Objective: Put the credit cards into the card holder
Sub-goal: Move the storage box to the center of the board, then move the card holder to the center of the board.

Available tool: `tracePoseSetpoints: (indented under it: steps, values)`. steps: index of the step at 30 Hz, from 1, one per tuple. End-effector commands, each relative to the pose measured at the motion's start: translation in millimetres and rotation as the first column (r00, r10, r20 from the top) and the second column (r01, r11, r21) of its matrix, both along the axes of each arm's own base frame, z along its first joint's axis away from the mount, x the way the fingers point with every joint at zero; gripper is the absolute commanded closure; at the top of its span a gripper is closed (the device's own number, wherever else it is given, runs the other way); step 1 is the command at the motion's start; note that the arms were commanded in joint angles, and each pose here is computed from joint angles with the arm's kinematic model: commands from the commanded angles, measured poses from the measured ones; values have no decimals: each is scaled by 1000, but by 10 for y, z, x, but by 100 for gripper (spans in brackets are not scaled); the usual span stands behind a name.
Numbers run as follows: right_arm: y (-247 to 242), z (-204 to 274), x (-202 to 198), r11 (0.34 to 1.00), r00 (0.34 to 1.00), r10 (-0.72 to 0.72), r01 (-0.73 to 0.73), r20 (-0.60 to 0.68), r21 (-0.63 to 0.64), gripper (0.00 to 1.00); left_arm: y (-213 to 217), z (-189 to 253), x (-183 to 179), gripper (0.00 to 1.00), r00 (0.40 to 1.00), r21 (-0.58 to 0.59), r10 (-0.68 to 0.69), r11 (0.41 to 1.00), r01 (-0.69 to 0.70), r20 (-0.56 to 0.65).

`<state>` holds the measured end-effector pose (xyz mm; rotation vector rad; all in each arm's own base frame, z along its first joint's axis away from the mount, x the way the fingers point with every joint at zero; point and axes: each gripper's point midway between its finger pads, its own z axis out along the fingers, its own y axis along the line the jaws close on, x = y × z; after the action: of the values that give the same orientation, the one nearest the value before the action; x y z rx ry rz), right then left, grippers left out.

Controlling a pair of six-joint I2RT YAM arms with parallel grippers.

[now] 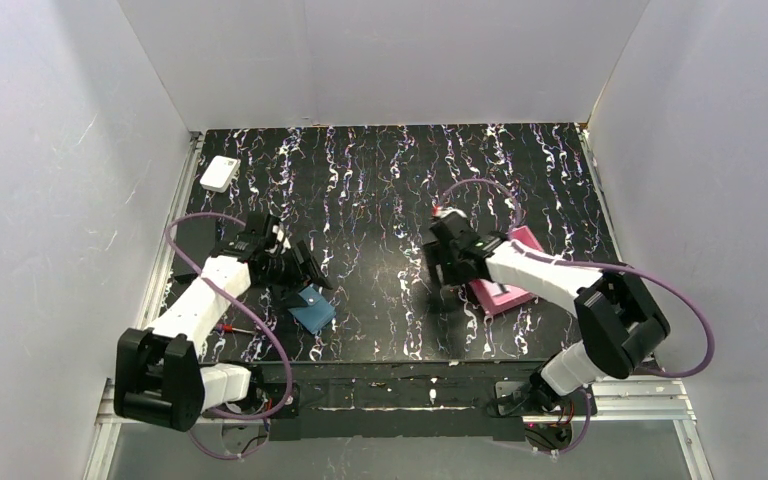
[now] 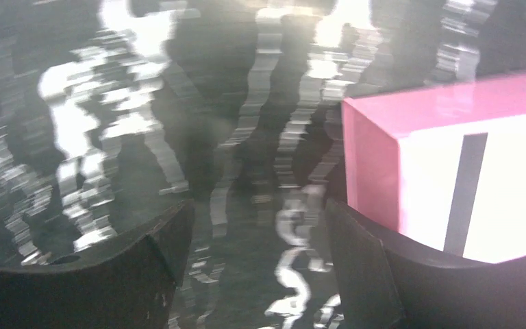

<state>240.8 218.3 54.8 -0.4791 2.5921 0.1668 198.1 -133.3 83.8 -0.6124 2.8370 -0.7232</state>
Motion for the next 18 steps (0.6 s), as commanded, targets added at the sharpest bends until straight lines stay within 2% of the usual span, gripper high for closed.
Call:
tracePoseSetpoints:
  steps: [1,3,7,12,18]
  values:
    - [-749,-25,215,971,973,-230,232,36,-63,21,-155,206,156,30,995,-51,-83,995,85,50]
    - [-838,28,246,971,971,-237,238,32,-35,21,-205,229,210,30,994,-71,-101,992,104,53]
    - [-576,336,219,992,996,-81,76,42,97,21,-242,164,320,32,989,-67,-139,988,142,47]
    - [-289,789,176,965,995,29,-52,94,256,20,-194,-76,324,33,993,-32,-118,993,117,-20]
    - [-225,1097,153,949,989,63,-101,136,298,19,67,-402,135,33,997,104,-29,994,37,-71]
